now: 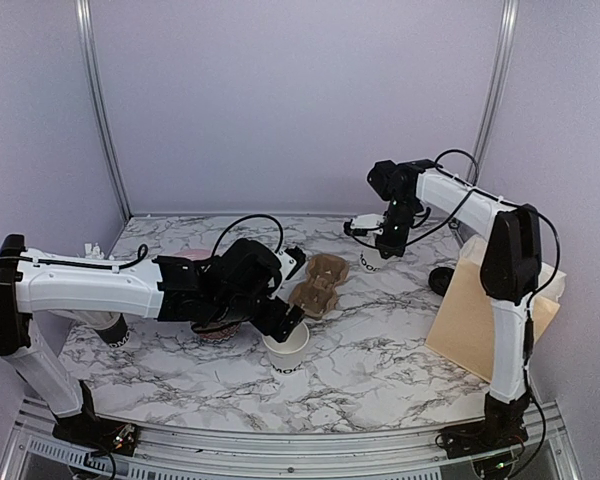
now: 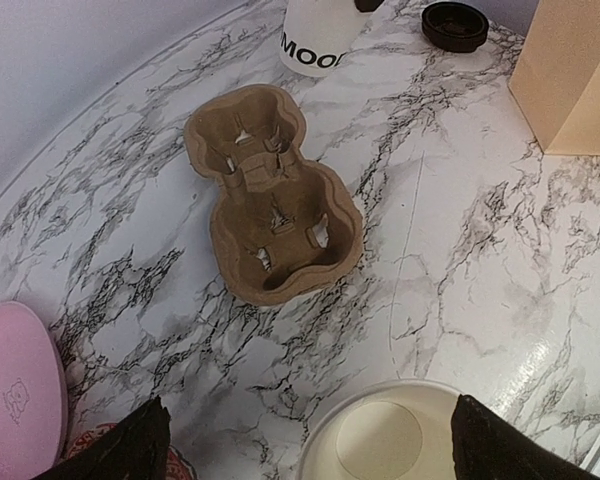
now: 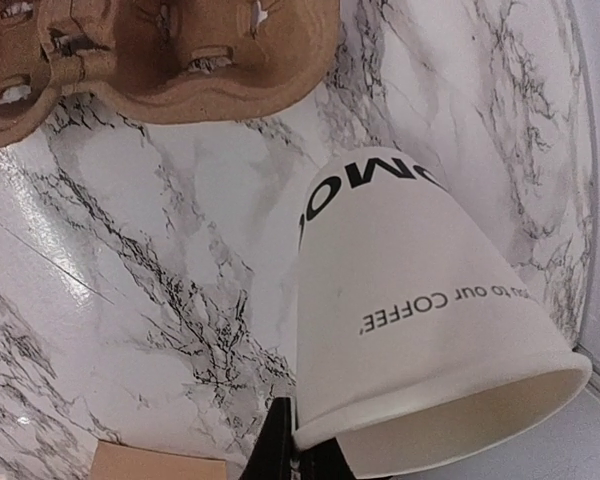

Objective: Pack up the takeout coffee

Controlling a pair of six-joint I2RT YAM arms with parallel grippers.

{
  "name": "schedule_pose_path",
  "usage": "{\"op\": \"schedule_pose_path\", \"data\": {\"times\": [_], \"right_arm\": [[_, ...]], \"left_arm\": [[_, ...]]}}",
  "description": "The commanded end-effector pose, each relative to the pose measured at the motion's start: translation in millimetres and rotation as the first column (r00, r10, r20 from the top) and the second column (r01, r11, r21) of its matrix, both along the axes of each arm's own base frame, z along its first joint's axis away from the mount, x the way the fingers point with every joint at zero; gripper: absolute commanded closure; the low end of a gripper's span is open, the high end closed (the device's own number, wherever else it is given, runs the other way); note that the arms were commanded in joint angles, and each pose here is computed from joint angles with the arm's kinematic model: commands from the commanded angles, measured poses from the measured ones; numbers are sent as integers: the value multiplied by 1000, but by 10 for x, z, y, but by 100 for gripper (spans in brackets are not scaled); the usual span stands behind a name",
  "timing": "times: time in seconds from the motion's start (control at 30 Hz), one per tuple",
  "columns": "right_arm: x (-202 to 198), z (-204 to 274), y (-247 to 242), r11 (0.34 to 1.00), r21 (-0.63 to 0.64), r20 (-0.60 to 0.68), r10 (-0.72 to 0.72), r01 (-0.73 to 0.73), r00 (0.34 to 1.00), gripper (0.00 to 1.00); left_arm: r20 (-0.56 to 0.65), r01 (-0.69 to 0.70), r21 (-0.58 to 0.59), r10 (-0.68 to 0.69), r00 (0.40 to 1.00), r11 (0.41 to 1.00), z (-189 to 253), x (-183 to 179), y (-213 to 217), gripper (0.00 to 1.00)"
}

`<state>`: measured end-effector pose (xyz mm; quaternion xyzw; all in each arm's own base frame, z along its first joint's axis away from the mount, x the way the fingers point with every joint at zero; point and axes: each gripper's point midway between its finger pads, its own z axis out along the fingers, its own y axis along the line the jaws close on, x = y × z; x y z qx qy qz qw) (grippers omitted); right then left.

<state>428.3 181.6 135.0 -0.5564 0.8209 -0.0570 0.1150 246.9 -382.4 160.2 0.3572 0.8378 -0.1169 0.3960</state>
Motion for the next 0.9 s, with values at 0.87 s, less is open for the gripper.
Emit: {"op": "schedule_pose_path", "data": {"times": [0.87], "right_arm": [[-246, 1111, 149, 984, 157, 148, 59, -82, 987, 60]], "left_arm": [[-5, 33, 22, -33, 999, 999, -7, -52, -68, 1]]}}
